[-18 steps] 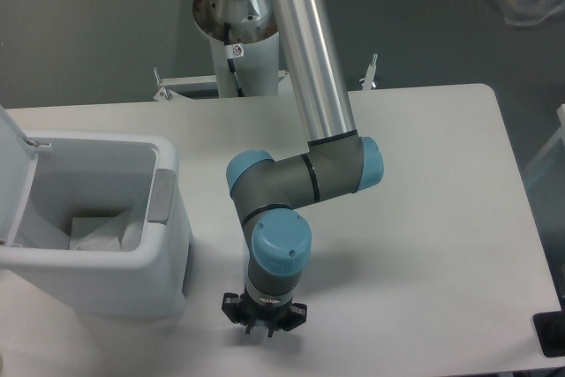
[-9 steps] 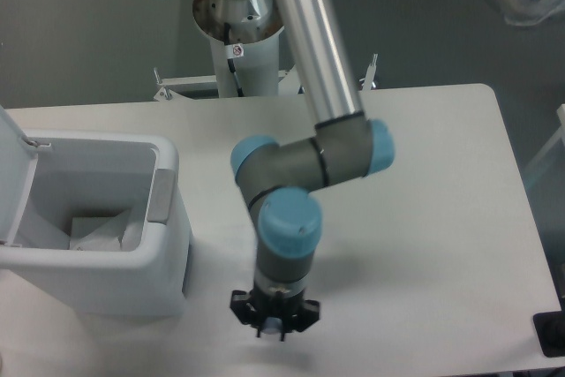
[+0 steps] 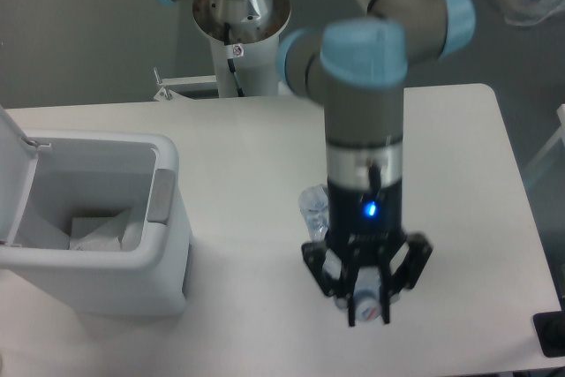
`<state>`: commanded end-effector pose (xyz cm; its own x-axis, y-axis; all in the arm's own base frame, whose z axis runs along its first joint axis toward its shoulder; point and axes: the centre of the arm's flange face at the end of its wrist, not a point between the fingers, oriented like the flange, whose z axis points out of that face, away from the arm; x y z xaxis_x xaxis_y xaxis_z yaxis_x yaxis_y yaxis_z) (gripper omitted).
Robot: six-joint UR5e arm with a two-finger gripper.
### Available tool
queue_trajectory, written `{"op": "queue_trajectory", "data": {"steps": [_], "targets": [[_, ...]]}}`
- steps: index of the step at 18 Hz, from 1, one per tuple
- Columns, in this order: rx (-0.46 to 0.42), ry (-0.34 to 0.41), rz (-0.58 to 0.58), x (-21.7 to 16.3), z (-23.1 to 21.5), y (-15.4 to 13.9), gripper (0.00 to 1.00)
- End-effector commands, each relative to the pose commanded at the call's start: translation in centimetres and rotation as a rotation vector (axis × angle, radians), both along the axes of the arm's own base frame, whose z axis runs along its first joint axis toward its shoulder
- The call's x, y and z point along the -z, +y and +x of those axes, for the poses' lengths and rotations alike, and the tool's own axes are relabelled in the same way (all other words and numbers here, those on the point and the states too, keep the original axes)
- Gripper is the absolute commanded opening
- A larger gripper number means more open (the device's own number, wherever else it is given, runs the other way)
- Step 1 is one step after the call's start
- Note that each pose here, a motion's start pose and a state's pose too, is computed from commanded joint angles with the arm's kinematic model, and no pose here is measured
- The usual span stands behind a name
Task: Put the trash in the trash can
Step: 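Lift the bottle upright and carry it over the trash bin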
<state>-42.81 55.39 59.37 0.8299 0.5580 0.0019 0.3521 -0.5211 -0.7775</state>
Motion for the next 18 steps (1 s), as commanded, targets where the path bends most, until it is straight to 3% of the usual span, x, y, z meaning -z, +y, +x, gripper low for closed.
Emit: {"op": "queue_trajectory", "data": {"steps": [4,10,18], "targets": [[0.042,0.031,0.069,-5.1,5.9,0.1,0.25],[0.122,0.028,0.122,-8.0,13.0,1.3,0.25],[0.233,0.005,0.107,-6.7,19.1,4.8,0.25]]}}
